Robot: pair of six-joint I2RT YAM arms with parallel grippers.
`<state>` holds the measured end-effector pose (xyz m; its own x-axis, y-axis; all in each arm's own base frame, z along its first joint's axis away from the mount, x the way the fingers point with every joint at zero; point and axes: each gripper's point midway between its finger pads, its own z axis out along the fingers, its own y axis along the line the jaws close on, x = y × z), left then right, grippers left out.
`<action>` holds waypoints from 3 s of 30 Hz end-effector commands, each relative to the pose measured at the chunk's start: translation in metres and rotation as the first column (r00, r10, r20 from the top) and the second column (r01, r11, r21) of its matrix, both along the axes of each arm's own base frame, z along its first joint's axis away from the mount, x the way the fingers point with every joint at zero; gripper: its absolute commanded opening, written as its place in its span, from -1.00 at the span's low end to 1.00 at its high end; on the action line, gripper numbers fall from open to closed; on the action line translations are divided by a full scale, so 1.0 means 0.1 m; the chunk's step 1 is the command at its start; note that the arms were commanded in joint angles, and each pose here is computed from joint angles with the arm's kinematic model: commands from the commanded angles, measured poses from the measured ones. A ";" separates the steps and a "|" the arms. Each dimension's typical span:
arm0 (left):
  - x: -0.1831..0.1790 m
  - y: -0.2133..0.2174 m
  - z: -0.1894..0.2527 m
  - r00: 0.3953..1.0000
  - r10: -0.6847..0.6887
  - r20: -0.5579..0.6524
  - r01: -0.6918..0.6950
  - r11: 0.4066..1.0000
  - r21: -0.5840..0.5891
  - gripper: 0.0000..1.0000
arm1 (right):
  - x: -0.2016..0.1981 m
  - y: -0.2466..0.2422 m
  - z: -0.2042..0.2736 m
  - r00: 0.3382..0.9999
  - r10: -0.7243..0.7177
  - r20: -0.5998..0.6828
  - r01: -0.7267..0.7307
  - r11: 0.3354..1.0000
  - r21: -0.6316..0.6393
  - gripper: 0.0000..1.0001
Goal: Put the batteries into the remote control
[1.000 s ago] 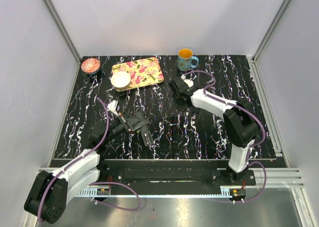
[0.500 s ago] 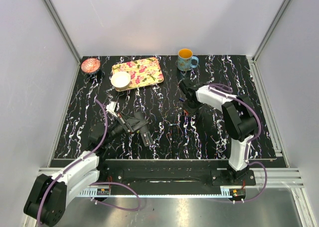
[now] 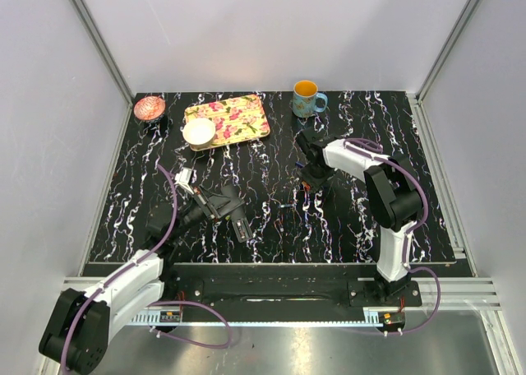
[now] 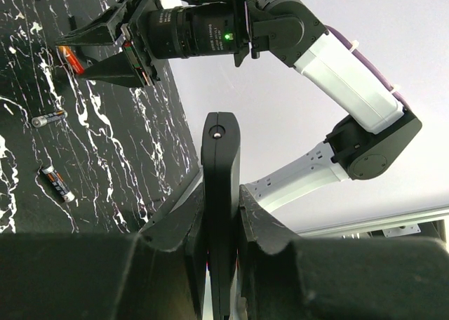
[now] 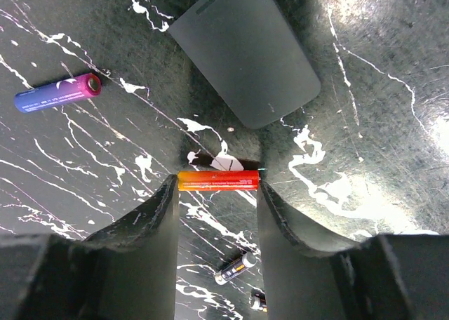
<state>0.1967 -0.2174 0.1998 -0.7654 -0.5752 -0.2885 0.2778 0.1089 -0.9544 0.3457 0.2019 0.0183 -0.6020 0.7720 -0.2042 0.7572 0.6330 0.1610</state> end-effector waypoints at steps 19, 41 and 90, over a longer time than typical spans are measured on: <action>0.02 0.02 0.13 0.998 0.020 0.056 -0.019 1.000 -0.009 -1.00 | 0.05 0.07 0.43 0.983 0.163 0.084 -0.163 0.987 -0.005 0.33; 0.02 0.03 -0.01 0.998 0.025 0.049 -0.027 0.999 0.040 -1.00 | 0.00 0.06 0.37 0.260 0.957 0.125 -0.896 0.287 -0.338 0.19; 0.05 0.01 -0.05 0.999 0.016 0.039 -0.018 0.998 0.058 -1.00 | -0.20 -0.12 -0.03 0.297 0.954 -0.037 -0.920 0.276 -0.276 -1.00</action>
